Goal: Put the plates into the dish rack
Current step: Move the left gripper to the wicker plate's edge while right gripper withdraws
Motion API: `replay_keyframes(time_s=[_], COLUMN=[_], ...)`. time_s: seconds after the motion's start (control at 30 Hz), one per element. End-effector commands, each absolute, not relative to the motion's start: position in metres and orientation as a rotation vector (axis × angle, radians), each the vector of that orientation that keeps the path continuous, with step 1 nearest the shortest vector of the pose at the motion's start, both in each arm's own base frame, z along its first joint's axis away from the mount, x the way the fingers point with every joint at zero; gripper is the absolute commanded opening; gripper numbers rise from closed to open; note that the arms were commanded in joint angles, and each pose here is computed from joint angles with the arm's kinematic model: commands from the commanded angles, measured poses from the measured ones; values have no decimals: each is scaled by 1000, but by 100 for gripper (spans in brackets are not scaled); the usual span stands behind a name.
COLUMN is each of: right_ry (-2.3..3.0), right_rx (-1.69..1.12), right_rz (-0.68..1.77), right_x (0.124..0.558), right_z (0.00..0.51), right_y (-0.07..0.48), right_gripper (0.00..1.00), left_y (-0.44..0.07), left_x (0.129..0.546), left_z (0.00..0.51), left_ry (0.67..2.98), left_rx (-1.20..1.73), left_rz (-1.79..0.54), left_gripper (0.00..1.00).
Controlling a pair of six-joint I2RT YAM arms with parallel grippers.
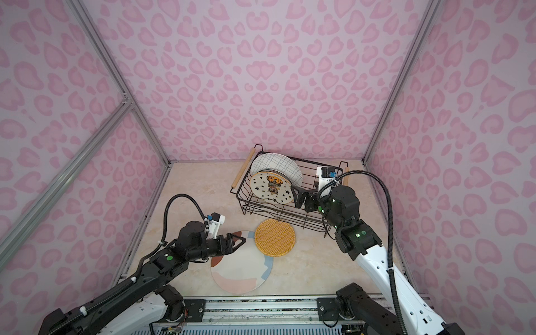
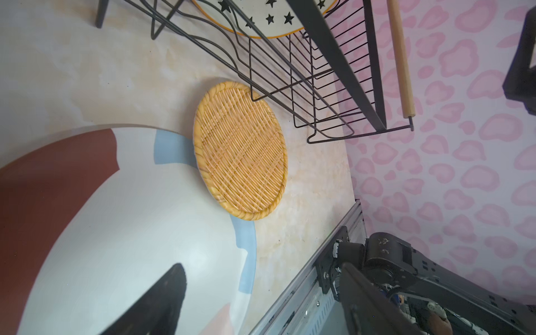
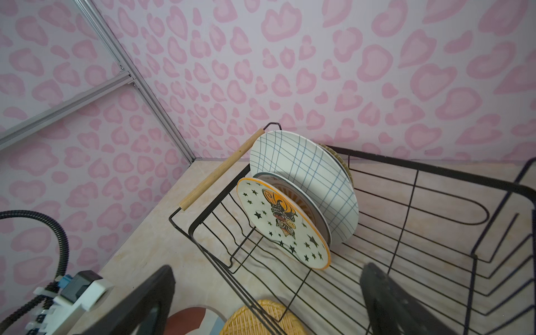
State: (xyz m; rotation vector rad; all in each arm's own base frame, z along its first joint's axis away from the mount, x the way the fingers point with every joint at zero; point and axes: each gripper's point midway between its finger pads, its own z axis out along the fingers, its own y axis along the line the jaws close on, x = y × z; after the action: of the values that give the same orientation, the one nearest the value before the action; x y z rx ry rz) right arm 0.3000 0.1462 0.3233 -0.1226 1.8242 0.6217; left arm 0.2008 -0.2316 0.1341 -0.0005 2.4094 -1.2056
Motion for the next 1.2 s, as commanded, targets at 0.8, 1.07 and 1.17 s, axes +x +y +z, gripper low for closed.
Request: replay_keyframes(time_s=[0.8, 1.07, 1.17], right_ry=[1913, 1927, 1941], right_rx=[-113, -95, -83], right_rz=[774, 790, 791], right_x=[249, 250, 250], right_z=[287, 279, 274], right_y=[145, 146, 146], right_gripper=[99, 99, 99], left_y=[-289, -293, -293], left_x=[246, 245, 246], left_z=[58, 49, 49], left_ry=[2521, 2539, 2536], left_rx=[-282, -286, -289], left_rz=[-1224, -1242, -1237], left_gripper=[56, 54, 53])
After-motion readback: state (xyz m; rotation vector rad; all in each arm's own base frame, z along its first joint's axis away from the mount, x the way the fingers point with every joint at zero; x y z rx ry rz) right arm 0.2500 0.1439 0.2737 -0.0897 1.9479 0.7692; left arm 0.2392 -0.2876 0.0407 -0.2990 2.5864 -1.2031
